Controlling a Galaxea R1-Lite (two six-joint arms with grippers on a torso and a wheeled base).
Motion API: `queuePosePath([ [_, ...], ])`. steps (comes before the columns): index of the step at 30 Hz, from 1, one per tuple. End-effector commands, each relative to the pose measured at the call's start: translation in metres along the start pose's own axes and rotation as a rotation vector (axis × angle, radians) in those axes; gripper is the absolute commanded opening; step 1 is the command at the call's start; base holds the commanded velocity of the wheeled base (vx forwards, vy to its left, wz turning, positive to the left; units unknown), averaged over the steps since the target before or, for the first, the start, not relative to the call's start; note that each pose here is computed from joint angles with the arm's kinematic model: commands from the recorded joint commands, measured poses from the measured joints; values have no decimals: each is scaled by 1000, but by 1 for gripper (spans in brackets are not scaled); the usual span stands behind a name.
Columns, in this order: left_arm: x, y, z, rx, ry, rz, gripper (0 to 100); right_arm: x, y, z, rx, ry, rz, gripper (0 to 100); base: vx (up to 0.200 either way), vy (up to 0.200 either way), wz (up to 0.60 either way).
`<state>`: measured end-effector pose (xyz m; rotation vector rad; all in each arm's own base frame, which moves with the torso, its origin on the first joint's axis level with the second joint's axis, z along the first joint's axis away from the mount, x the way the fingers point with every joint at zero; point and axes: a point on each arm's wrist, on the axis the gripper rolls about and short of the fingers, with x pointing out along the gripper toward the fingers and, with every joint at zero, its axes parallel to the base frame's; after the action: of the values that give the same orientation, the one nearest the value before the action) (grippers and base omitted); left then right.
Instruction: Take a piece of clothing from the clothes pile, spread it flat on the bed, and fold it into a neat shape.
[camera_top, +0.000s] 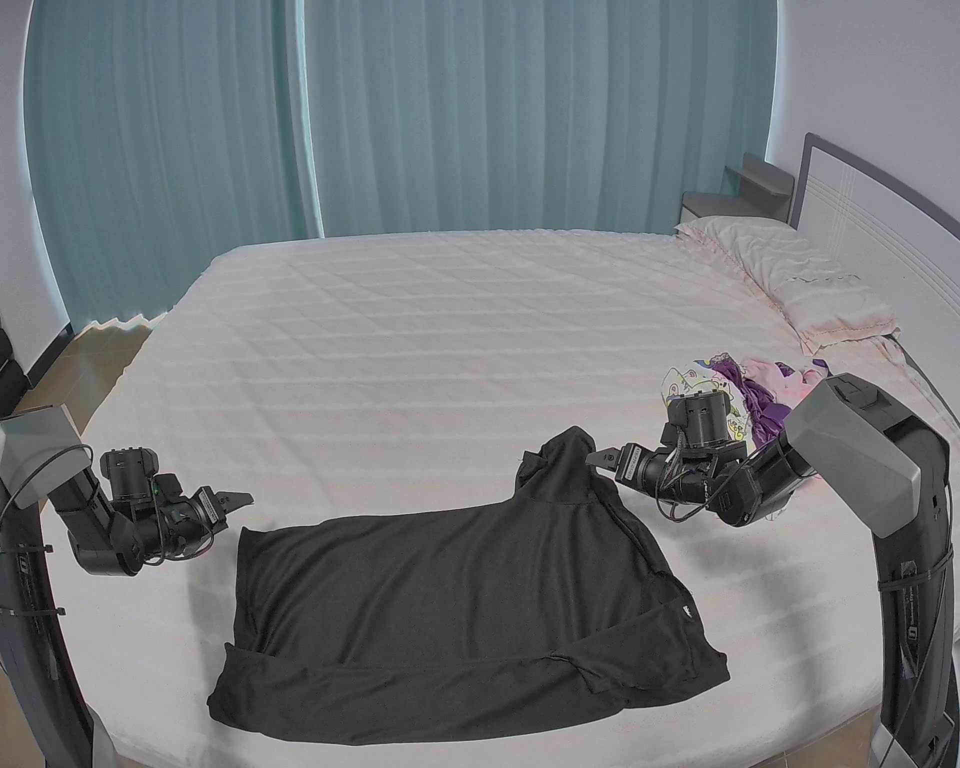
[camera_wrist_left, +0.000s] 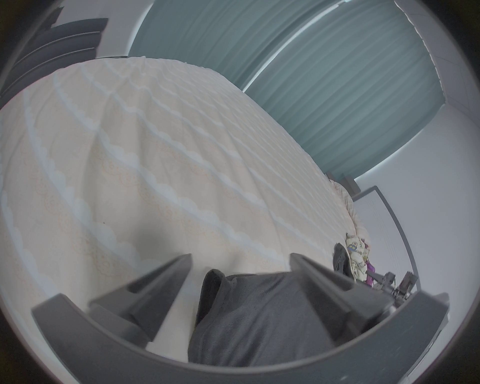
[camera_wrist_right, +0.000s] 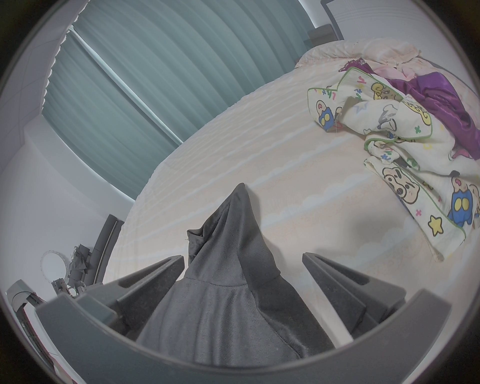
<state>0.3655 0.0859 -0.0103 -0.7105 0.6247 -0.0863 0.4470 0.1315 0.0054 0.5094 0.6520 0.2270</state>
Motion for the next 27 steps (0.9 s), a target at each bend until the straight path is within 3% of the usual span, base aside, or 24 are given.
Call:
queuePosePath([
  [1, 2, 4, -7, 22, 24, 2, 100, 3, 0, 0, -13, 0, 1, 100, 0, 0, 0],
  [5, 4, 8, -18, 103, 55, 6, 100, 5, 1, -1, -19, 1, 4, 100, 0, 0, 0],
  [16, 25, 6, -38, 159, 46, -35, 100, 18, 8, 3, -27, -4, 14, 100, 0, 0, 0],
  [17, 25, 6, -38, 160, 43, -37, 0, 18, 8, 3, -27, -3, 13, 100, 0, 0, 0],
  [27, 26, 11, -36, 169, -17, 4, 0, 35, 4, 7, -72, 1, 1, 100, 0, 0, 0],
])
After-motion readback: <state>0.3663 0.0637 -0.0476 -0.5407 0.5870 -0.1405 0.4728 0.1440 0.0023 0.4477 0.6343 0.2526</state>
